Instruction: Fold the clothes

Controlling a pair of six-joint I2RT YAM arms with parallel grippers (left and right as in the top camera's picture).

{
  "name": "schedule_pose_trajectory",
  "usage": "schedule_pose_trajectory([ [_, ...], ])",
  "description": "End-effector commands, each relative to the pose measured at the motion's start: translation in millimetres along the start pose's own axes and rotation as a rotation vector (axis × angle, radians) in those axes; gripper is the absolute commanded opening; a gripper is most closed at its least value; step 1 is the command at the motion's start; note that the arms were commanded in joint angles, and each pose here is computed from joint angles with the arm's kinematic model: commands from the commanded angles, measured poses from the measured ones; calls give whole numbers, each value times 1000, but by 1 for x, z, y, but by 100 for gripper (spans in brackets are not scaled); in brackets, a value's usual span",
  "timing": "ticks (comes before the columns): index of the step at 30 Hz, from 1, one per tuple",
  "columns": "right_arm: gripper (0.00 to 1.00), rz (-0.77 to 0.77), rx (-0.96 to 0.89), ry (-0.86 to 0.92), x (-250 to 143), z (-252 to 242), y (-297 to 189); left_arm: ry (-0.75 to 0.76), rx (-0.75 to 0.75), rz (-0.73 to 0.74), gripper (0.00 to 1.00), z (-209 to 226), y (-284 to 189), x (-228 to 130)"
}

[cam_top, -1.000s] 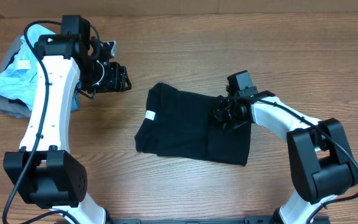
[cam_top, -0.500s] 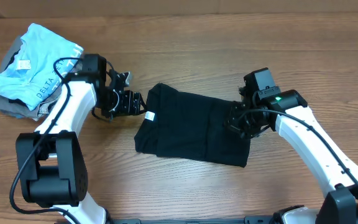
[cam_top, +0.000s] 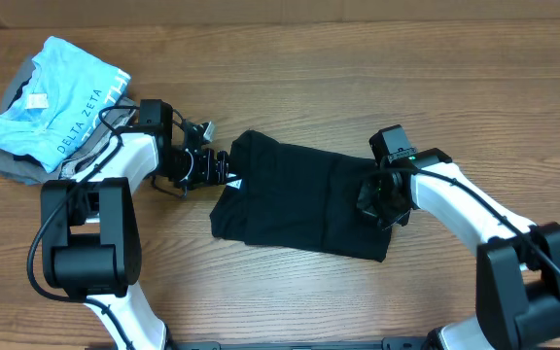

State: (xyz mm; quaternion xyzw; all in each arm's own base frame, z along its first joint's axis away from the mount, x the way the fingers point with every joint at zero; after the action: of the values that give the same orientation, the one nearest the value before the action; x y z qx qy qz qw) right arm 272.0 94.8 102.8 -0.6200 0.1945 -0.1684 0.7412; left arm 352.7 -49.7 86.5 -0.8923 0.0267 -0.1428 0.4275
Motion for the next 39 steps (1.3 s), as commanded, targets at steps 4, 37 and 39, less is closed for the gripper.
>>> schedule_pose_trajectory([
  [4, 8, 37, -58, 12, 1, -7, 20, -29, -11, 108, 76, 11, 33, -19],
  [37, 4, 52, -71, 16, -1, -9, 18, 23, -54, 131, 4, -37, 69, -10],
  [39, 4, 51, -70, 17, -2, -9, 17, 7, -24, 131, 4, -33, 63, -9],
])
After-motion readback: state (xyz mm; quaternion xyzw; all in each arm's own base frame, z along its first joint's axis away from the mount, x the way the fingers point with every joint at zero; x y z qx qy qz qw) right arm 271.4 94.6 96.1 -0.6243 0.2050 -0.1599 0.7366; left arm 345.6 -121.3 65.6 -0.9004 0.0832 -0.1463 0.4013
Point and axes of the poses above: each gripper's point midway between its finger pads, its own y axis out along the fingers, its own z axis along the line the jaws close on, x = y × z, the point moved 9 cm from there along -y, back along the fingers, and after that the axes turned 11 degrees about y, right-handed, at the moved point
